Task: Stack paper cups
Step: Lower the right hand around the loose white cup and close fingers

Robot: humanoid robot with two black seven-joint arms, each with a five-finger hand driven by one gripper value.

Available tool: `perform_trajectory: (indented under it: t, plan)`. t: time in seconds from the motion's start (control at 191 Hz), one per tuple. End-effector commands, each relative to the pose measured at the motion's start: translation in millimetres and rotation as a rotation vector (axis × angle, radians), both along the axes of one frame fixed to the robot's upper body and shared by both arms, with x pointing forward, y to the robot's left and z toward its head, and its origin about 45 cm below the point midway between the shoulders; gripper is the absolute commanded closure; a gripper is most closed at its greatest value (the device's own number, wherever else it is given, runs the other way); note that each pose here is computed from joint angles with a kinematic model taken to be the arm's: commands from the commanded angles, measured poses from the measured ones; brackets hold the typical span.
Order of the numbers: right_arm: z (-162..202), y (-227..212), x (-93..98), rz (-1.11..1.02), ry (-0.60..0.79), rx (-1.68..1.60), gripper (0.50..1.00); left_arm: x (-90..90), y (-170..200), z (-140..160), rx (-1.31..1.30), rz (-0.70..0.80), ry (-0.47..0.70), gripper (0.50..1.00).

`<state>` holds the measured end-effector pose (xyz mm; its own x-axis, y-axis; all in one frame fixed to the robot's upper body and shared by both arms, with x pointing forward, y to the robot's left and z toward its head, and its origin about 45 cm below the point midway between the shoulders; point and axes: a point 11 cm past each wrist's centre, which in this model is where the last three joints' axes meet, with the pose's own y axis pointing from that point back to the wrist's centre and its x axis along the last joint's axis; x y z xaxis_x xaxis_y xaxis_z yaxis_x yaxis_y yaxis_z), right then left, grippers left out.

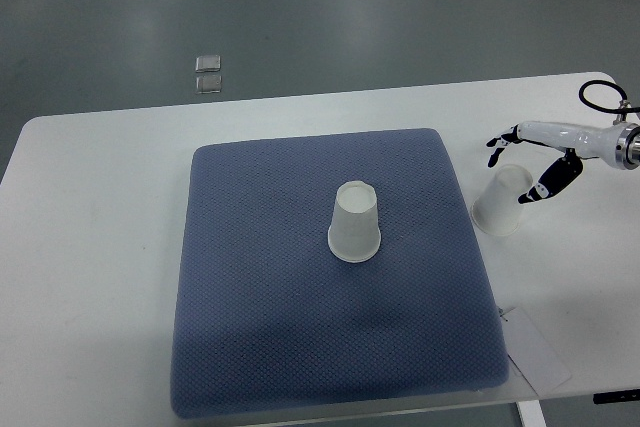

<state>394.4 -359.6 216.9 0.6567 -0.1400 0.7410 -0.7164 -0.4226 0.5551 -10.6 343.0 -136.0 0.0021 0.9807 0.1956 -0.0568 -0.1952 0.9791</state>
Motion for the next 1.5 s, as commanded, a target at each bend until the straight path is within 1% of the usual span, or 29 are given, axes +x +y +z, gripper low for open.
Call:
perform_trajectory:
  t: [0.0,0.324,0.968,1.088,1.219,1.282,1.35,1.366,1.371,1.376,1.381,1.387,1.392,1.397,1.408,1.429,1.434,1.439,1.444,1.45,1.455,1.46,1.465,1.47,1.476,1.481,1.486,1.491,1.497]
  plan:
    - [0,-4,1.6,-0.012,-0.012,-0.012,0.597,0.0,0,0,0.0,0.0,0.0,0.5]
    - [-6,-3,6.9,-0.015,-0.023,-0.035,0.597,-0.1,0,0,0.0,0.0,0.001,0.5]
    - [-27,-1,3.1,0.0,0.017,-0.072,0.597,0.0,0,0,0.0,0.0,0.0,0.5]
    - [-29,3,3.7,0.005,0.019,-0.069,0.599,0.0,0,0,0.0,0.0,0.0,0.5]
    - [-32,3,3.0,0.006,0.024,-0.075,0.615,0.0,0,0,0.0,0.0,0.0,0.5]
    - [-33,5,2.9,0.01,0.021,-0.073,0.636,0.0,0,0,0.0,0.0,0.0,0.5]
    - [-33,5,3.2,0.008,0.015,-0.075,0.685,-0.1,0,0,0.0,0.0,0.001,0.5]
    - [-34,5,2.9,0.009,0.016,-0.075,0.713,0.0,0,0,0.0,0.0,0.0,0.5]
    - [-34,5,2.9,0.009,0.016,-0.075,0.713,0.0,0,0,0.0,0.0,0.0,0.5]
    - [-34,5,3.0,0.008,0.016,-0.076,0.732,0.0,0,0,0.0,-0.002,0.0,0.5]
    - [-34,5,3.0,0.008,0.016,-0.076,0.732,0.0,0,0,0.0,-0.002,0.0,0.5]
    - [-34,5,3.0,0.008,0.016,-0.076,0.748,0.0,0,0,0.0,0.0,0.0,0.5]
    - [-34,5,3.0,0.008,0.016,-0.076,0.748,0.0,0,0,0.0,0.0,0.0,0.5]
    - [-34,5,3.0,0.008,0.016,-0.076,0.764,0.0,0,0,0.0,0.0,0.0,0.5]
    - [-34,5,2.7,0.01,0.017,-0.076,0.779,0.0,0,0,0.0,0.0,0.0,0.5]
    - [-34,3,2.5,0.008,0.017,-0.079,0.791,0.0,0,0,0.0,0.0,0.0,0.5]
    - [-34,3,2.3,0.007,0.019,-0.081,0.805,-0.1,0,0,0.0,0.0,0.001,0.5]
    - [-34,3,2.3,0.007,0.019,-0.081,0.805,-0.1,0,0,0.0,0.0,0.001,0.5]
    - [-34,3,2.2,0.008,0.018,-0.08,0.822,0.0,0,0,0.0,0.0,0.0,0.5]
    - [-34,3,2.2,0.008,0.018,-0.08,0.822,0.0,0,0,0.0,0.0,0.0,0.5]
    - [-34,3,2.7,0.007,0.017,-0.081,0.838,0.0,0,0,0.0,0.0,0.0,0.5]
    - [-34,3,2.7,0.007,0.017,-0.081,0.838,0.0,0,0,0.0,0.0,0.0,0.5]
    - [-34,3,2.7,0.009,0.017,-0.08,0.856,-0.1,0,0,0.0,0.0,0.001,0.5]
    - [-34,3,2.7,0.009,0.017,-0.08,0.857,-0.1,0,0,0.0,0.0,0.001,0.5]
    - [-34,3,2.8,0.006,0.017,-0.081,0.875,0.0,0,0,0.0,0.0,0.0,0.5]
    - [-34,3,2.9,0.006,0.017,-0.082,0.875,0.0,0,0,0.0,0.0,0.0,0.5]
    - [-34,3,2.7,0.008,0.018,-0.081,0.897,0.0,0,0,0.0,0.0,0.0,0.5]
    - [-34,3,2.7,0.008,0.018,-0.081,0.897,0.0,0,0,0.0,0.0,0.0,0.5]
    - [-34,2,3.0,0.005,0.017,-0.082,0.918,0.0,0,0,0.0,0.0,0.0,0.5]
